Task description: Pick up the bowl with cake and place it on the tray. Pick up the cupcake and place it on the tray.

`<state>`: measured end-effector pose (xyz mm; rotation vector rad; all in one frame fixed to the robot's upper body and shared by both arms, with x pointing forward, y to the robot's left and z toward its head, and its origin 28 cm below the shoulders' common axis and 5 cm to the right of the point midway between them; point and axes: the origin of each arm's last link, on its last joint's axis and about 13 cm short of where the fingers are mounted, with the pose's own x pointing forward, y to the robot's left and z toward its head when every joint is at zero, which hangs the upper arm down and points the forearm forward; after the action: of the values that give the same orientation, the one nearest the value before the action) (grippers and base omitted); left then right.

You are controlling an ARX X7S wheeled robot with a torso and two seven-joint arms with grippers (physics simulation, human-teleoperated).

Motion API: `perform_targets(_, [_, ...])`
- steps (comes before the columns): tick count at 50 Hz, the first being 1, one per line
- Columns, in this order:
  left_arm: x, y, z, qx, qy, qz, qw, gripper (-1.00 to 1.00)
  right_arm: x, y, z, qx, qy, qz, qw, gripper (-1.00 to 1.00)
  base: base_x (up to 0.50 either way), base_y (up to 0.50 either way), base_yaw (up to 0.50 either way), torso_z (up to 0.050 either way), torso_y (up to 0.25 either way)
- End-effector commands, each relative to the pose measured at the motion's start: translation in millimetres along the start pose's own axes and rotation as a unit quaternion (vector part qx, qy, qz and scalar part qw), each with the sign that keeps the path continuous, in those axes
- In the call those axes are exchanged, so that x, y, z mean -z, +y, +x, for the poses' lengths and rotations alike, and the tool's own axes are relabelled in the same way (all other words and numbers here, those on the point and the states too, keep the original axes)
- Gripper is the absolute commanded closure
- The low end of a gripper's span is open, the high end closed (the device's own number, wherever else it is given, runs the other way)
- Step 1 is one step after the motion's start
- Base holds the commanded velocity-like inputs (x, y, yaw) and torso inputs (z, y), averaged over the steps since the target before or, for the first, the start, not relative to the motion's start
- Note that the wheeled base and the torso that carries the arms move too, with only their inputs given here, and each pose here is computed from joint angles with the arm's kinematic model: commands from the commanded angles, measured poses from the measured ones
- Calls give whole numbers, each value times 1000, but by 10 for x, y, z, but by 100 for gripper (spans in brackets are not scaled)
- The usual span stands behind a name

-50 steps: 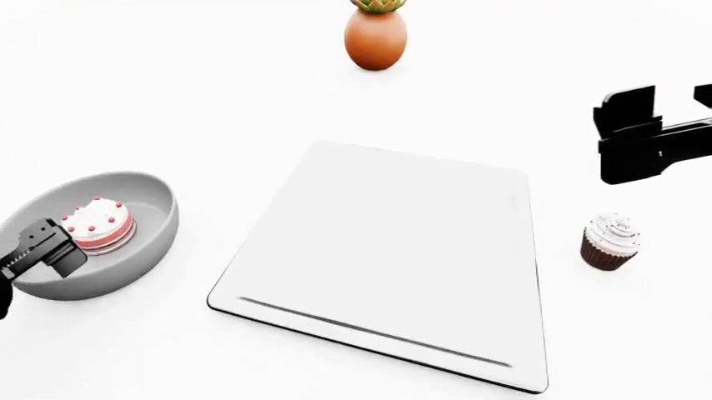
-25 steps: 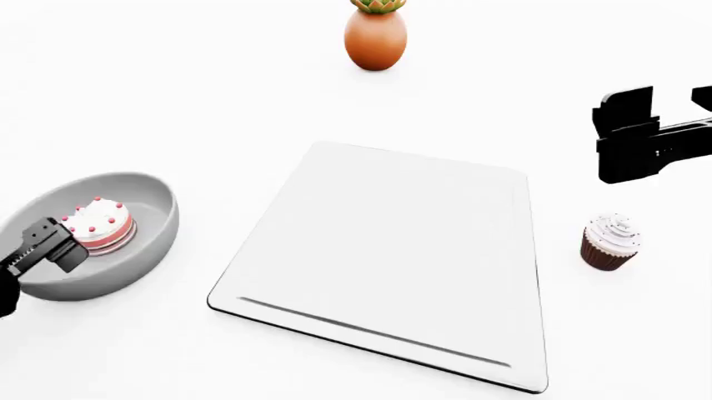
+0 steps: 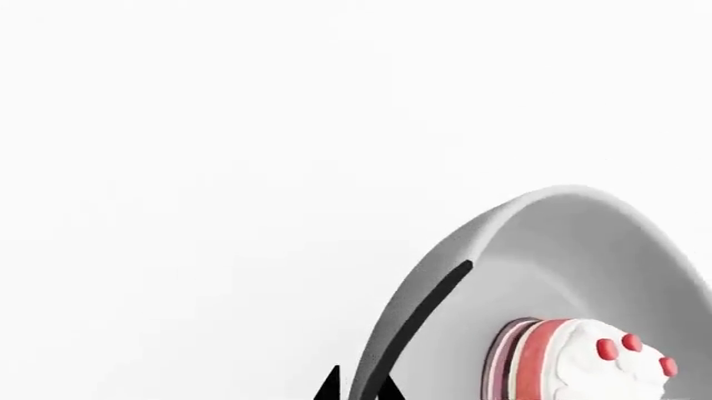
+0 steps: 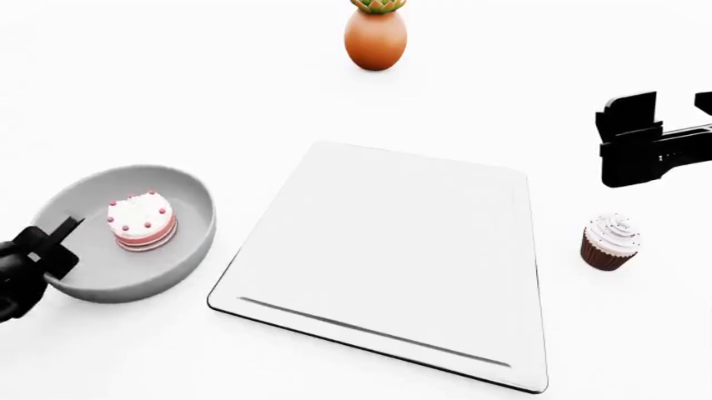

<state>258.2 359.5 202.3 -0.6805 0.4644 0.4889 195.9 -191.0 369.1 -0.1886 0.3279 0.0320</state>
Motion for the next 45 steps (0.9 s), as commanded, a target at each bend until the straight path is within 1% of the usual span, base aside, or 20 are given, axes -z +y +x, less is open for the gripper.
perform_targets(1, [-191, -120, -157, 51, -62, -55, 995, 100, 14, -1, -3, 2, 1, 2, 1000, -100, 0, 0, 0, 0, 0])
perform_targets(5, [-267, -196, -214, 62, -80, -68, 992, 100, 18, -7, -3, 5, 1, 4, 1000, -100, 0, 0, 0, 0, 0])
perform_targets(8, [-324, -284, -258, 78, -83, -67, 991, 100, 10, -8, -9, 5, 0, 5, 1000, -100, 0, 0, 0, 0, 0])
perform_targets(12, [-445, -500, -335, 105, -92, -57, 989, 100, -7, -4, -7, 4, -1, 7, 1000, -100, 0, 0, 0, 0, 0])
perform_targets(14, [-495, -669, -365, 119, -84, -34, 989, 100, -12, 1, -1, 5, 0, 8, 1000, -100, 0, 0, 0, 0, 0])
perform_targets(18, [-536, -935, -389, 121, -63, 10, 991, 100, -14, 2, 8, 8, 1, 8, 1000, -100, 0, 0, 0, 0, 0])
perform_targets(21, [-566, -1165, -411, 129, -46, 42, 990, 100, -12, 6, 18, 9, 2, 8, 1000, -100, 0, 0, 0, 0, 0])
perform_targets(22, [-566, -1233, -423, 124, -44, 58, 990, 100, -10, 8, 22, 9, 2, 7, 1000, -100, 0, 0, 0, 0, 0])
perform_targets(23, [-560, -1330, -451, 135, -40, 64, 988, 100, -11, 11, 25, 9, 2, 7, 1000, -100, 0, 0, 0, 0, 0])
perform_targets(26, [-512, -1558, -480, 140, -30, 99, 985, 100, -19, 9, 28, 12, 2, 6, 1000, -100, 0, 0, 0, 0, 0])
perform_targets(30, [-418, -1824, -433, 153, -11, 133, 979, 100, -27, 9, 24, 17, 2, 6, 1000, -100, 0, 0, 0, 0, 0])
perform_targets(33, [-351, -1983, -330, 159, 3, 156, 975, 100, -41, 15, 12, 20, 1, 5, 1000, -100, 0, 0, 0, 0, 0])
perform_targets(37, [-302, -2160, -147, 176, 20, 172, 969, 100, -56, 32, -21, 22, 1, 5, 1000, -100, 0, 0, 0, 0, 0])
perform_targets(42, [-200, -2312, -54, 192, 38, 193, 961, 100, -77, 36, -47, 27, 1, 7, 1000, -100, 0, 0, 0, 0, 0])
perform_targets(45, [-142, -2385, -35, 211, 53, 197, 956, 100, -86, 37, -56, 30, 1, 9, 1000, -100, 0, 0, 0, 0, 0])
